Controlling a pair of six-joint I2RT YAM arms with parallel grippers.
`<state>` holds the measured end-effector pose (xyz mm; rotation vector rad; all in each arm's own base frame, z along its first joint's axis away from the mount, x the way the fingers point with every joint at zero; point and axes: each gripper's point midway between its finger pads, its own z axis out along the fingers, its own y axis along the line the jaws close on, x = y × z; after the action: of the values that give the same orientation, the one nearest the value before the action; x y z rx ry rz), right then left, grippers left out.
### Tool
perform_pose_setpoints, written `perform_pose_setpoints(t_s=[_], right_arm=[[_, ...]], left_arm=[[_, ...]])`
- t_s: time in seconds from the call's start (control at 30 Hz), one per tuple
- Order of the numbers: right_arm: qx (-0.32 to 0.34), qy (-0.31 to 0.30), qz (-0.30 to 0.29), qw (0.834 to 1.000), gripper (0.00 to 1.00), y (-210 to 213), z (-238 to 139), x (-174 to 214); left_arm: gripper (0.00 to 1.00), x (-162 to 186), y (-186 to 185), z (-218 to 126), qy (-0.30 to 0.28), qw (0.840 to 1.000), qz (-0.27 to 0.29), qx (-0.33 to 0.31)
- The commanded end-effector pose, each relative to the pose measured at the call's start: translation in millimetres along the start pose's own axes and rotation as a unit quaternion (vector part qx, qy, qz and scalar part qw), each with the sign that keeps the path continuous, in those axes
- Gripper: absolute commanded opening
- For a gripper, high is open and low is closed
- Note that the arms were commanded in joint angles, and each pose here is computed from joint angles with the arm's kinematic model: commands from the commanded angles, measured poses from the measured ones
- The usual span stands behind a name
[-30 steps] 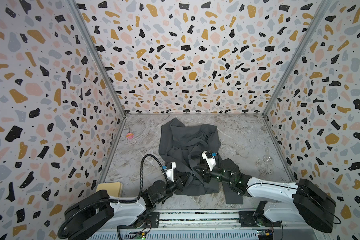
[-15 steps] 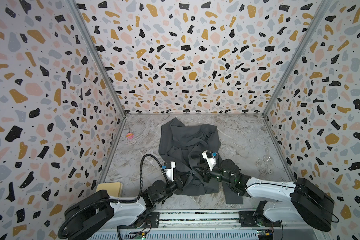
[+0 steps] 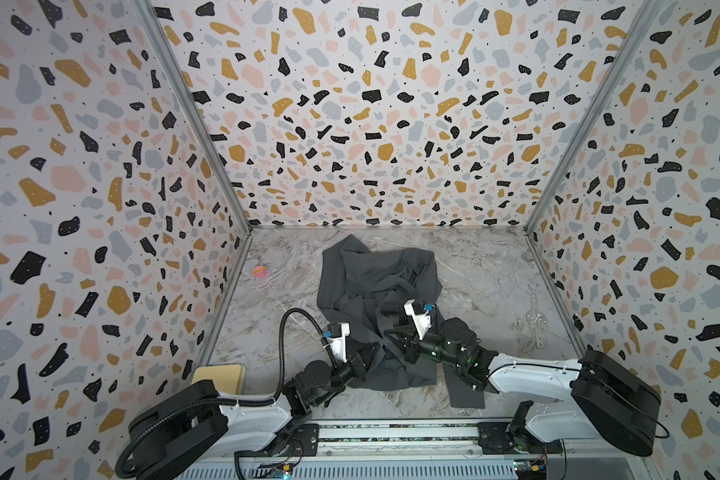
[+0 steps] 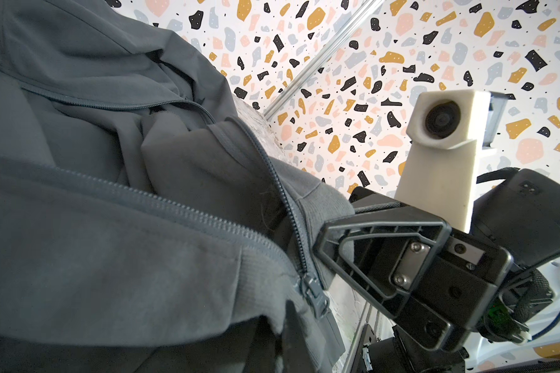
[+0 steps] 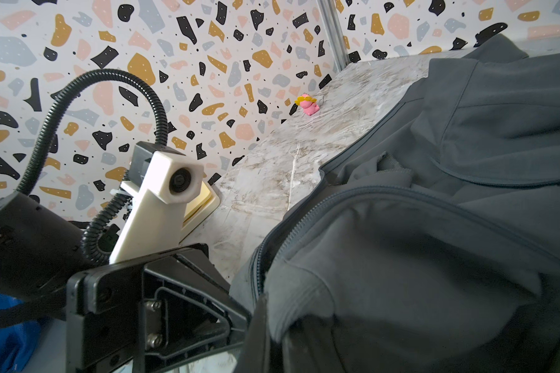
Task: Zip up the jacket
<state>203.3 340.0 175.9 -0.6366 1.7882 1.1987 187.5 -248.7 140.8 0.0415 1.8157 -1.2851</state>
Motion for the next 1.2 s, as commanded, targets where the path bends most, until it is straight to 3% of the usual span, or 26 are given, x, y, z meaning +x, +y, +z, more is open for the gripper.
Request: perform_pose_setpoints(t_s=[0.0,1.17], right_arm=[[-0.005,-0.023,-0.005,1.000,0.00,4,2,-14],[-0.026,-0.019,-0.011,0.999,0.00,9,14,-23]], left_arm=[[0.00,-4,-5,-4,-0.011,1.000,0.001,0.015],[0.00,5,1,-1,0.010,1.000,0.010,0.002]])
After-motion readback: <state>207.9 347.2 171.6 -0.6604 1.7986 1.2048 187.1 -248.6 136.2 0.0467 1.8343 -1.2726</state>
